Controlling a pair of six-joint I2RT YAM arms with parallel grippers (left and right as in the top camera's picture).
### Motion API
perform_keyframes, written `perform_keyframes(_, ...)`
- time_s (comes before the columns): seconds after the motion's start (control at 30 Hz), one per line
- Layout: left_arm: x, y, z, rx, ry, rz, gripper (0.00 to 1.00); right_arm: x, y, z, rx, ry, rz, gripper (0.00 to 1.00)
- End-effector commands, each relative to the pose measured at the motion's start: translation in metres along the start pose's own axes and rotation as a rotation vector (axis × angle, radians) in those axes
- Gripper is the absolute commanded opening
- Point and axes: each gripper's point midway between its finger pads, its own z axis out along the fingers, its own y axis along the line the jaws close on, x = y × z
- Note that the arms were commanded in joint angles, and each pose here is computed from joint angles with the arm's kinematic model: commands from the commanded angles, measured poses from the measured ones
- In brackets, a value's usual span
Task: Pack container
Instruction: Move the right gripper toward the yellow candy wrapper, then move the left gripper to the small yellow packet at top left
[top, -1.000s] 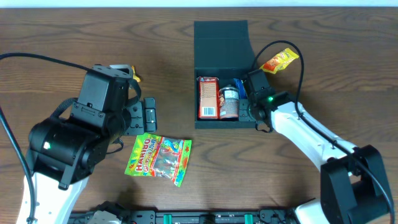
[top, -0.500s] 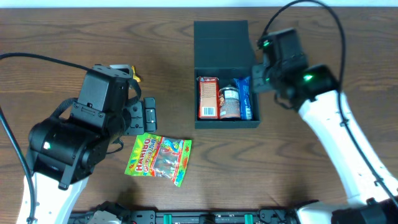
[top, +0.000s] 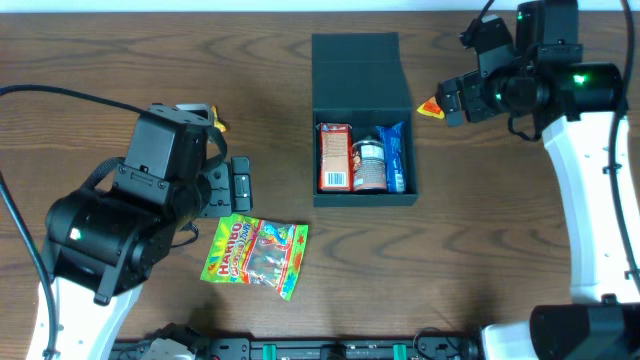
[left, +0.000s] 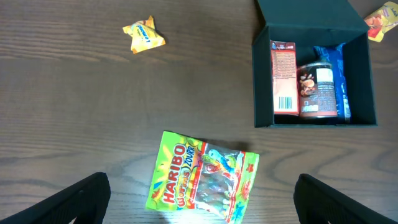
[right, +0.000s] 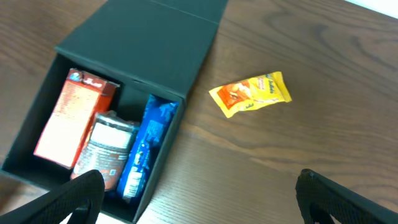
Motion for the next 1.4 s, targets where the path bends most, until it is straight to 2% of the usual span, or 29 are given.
perform_keyframes(0.0, -0.003, 0.0, -0.003, 0.001, -0.009, 0.013, 0.95, -0.009, 0.012, -0.003, -0.036, -0.024, -0.032, 0.99)
perform_keyframes(0.2, -0.003, 0.0, -0.003, 0.001, -0.009, 0.013, 0.95, 0.001, -0.029, -0.006, 0.135, 0.002, 0.209, 0.99)
perform_keyframes(0.43, -0.012, -0.003, -0.004, 0.014, -0.045, 0.007, 0.95, 0.025, -0.07, -0.014, 0.215, 0.043, 0.348, 0.99)
perform_keyframes(0.6, -0.011, -0.004, -0.003, 0.019, -0.042, 0.006, 0.95, 0.04, -0.084, -0.019, 0.235, 0.079, 0.393, 0.99)
perform_keyframes(0.97, -0.007, -0.008, 0.0, 0.037, -0.011, -0.018, 0.95, 0.04, -0.085, -0.019, 0.236, 0.079, 0.396, 0.99)
perform_keyframes(1.0, -0.01, -0.008, 0.002, 0.03, -0.018, -0.041, 0.95, 0.04, -0.085, -0.019, 0.236, 0.079, 0.396, 0.99)
perform_keyframes(1.1, -0.022, 0.011, 0.009, -0.085, -0.075, -0.377, 0.95, 0.04, -0.085, -0.019, 0.236, 0.079, 0.396, 0.99)
perform_keyframes(1.13, -0.027, 0.01, 0.016, -0.094, -0.079, -0.438, 0.95, 0.04, -0.085, -0.019, 0.236, 0.079, 0.396, 0.99)
perform_keyframes(1.37, -0.051, 0.009, 0.089, -0.17, 0.039, -0.474, 0.96, 0.04, -0.085, -0.019, 0.236, 0.079, 0.396, 0.99)
